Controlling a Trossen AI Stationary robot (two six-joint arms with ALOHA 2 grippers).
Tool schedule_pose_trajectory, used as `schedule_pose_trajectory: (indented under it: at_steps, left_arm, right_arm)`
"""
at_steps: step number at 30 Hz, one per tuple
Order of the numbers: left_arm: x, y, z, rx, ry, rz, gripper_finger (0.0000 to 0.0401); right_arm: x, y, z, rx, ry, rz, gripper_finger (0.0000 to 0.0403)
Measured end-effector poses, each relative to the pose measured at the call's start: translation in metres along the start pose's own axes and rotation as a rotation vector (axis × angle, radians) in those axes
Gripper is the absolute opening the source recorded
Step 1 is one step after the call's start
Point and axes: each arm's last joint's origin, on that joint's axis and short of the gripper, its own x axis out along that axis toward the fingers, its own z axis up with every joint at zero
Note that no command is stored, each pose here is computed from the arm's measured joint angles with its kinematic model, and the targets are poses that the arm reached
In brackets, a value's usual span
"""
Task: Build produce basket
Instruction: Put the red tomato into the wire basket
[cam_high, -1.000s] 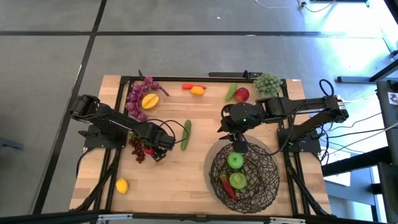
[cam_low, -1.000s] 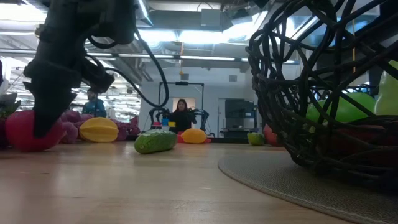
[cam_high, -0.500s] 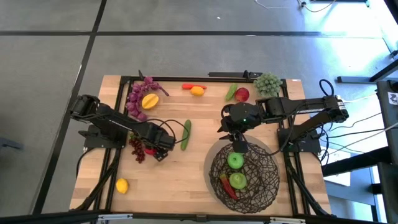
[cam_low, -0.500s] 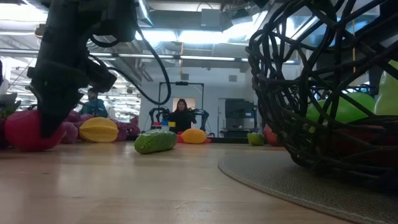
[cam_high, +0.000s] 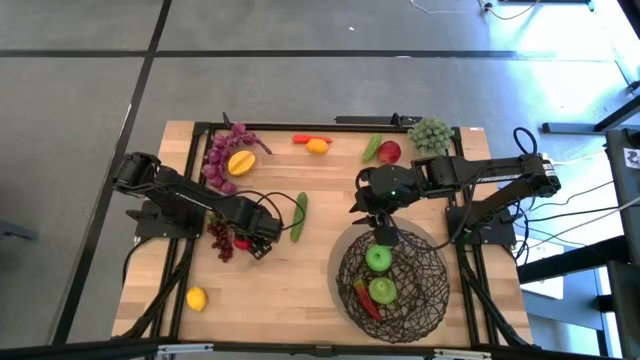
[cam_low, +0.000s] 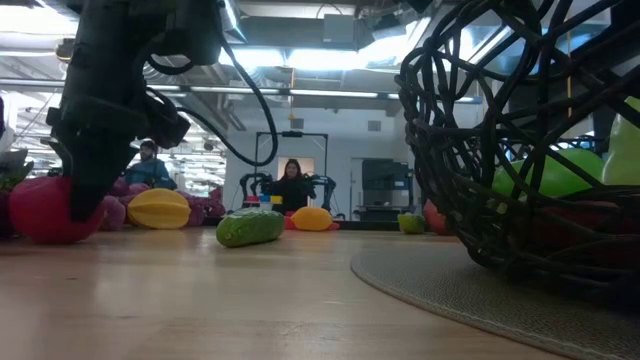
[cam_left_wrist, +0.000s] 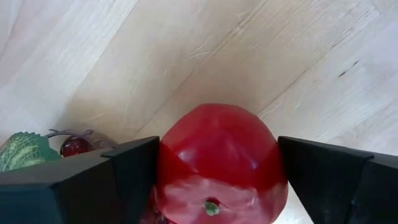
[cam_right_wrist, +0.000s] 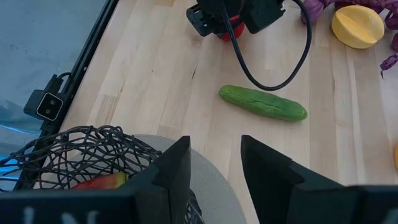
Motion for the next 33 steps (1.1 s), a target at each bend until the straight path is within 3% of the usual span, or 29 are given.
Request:
schedule_pose_trajectory:
  at_steps: [10,17,26,33]
  left_arm:
    - [-0.001,-0.001,0.000,-0.008,0.014,-0.014,0.0254]
    - [-0.022,-0.015,0.009,0.009,-0.023,-0.085,0.0252]
    - [-0.079,-0.043,0.028,0.064,-0.166,-0.244,0.0251]
    - [-0.147,-0.061,0.043,0.126,-0.397,-0.370,0.0251]
  right_arm:
    - [0.000,0.000,0.000,-0.009,-0.004,0.000,0.0136]
    - [-0.008,0.001,0.000,-0.018,-0.025,-0.001,0.0136]
    - [-0.062,0.015,-0.013,0.006,-0.075,-0.148,0.0136]
    - [-0.085,0.030,-0.032,0.068,-0.013,-0.203,0.0136]
